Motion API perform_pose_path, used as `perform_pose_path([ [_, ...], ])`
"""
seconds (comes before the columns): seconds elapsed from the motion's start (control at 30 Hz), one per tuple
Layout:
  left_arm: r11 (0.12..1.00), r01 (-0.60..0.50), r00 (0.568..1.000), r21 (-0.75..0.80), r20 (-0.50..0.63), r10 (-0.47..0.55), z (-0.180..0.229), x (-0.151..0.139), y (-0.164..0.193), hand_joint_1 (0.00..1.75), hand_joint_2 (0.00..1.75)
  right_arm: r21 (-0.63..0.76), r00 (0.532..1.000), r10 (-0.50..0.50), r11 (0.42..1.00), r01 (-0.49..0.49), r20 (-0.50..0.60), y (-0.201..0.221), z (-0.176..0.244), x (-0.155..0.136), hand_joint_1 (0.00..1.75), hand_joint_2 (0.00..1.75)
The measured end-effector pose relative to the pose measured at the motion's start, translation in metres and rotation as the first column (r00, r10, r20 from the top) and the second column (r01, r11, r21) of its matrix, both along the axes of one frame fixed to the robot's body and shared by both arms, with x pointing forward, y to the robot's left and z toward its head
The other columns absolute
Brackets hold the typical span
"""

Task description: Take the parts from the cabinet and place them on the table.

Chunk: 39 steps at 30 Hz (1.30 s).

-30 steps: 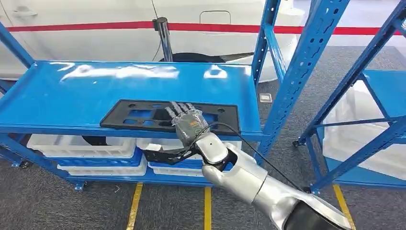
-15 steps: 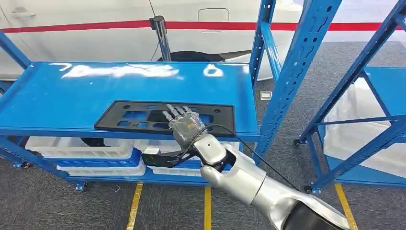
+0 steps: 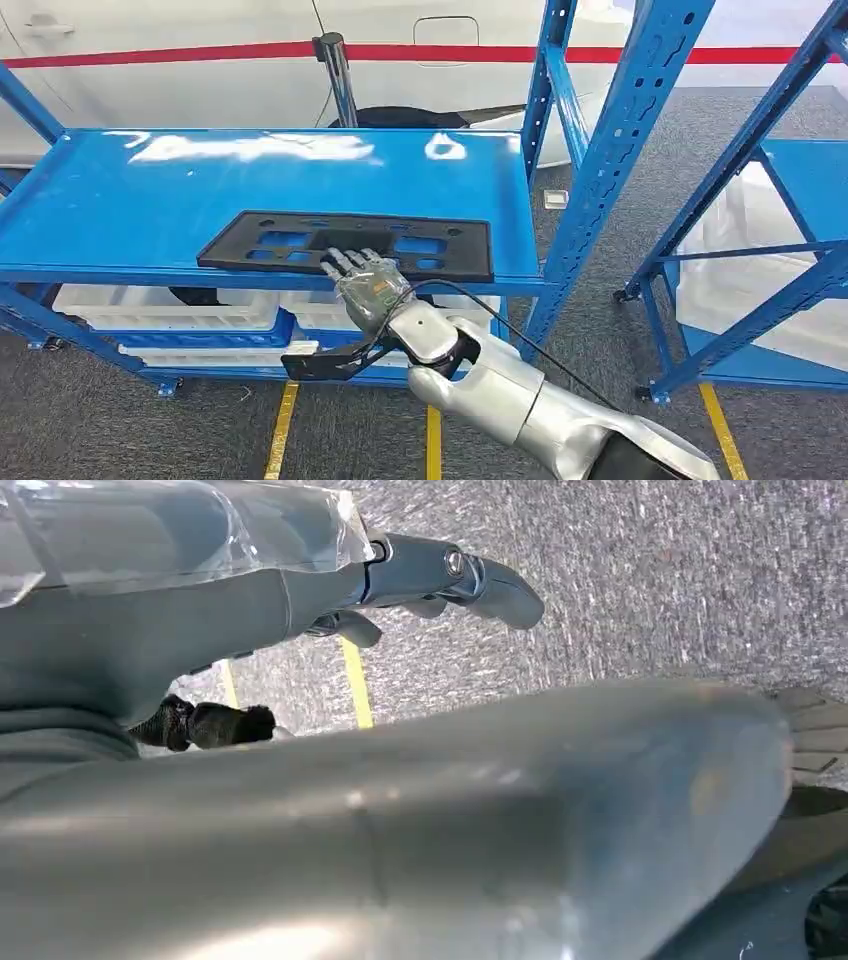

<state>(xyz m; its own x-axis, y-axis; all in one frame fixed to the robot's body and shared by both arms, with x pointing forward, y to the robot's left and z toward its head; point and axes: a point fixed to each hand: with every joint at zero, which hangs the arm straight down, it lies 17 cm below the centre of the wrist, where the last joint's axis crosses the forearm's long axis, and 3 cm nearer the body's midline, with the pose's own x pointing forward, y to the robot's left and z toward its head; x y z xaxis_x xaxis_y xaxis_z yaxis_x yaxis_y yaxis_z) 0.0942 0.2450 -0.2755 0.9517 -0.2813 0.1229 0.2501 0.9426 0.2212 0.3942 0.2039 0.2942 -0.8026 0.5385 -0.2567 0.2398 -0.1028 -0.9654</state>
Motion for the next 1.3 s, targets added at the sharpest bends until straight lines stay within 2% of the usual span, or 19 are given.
perform_pose_path([
  [0.5, 1.0, -0.027, 0.999, 0.004, -0.039, 0.027, -0.001, -0.007, 0.001, 0.0, 0.0, 0.01, 1.0, 0.021, 1.0, -0.021, -0.001, 0.006, 0.003, -0.009, 0.0, 1.75],
  [1.3, 1.0, -0.008, 0.999, 0.01, -0.039, 0.008, -0.001, -0.008, 0.004, 0.0, 0.0, 0.006, 0.999, 0.039, 0.999, -0.039, -0.005, 0.01, 0.001, -0.018, 0.0, 1.75],
])
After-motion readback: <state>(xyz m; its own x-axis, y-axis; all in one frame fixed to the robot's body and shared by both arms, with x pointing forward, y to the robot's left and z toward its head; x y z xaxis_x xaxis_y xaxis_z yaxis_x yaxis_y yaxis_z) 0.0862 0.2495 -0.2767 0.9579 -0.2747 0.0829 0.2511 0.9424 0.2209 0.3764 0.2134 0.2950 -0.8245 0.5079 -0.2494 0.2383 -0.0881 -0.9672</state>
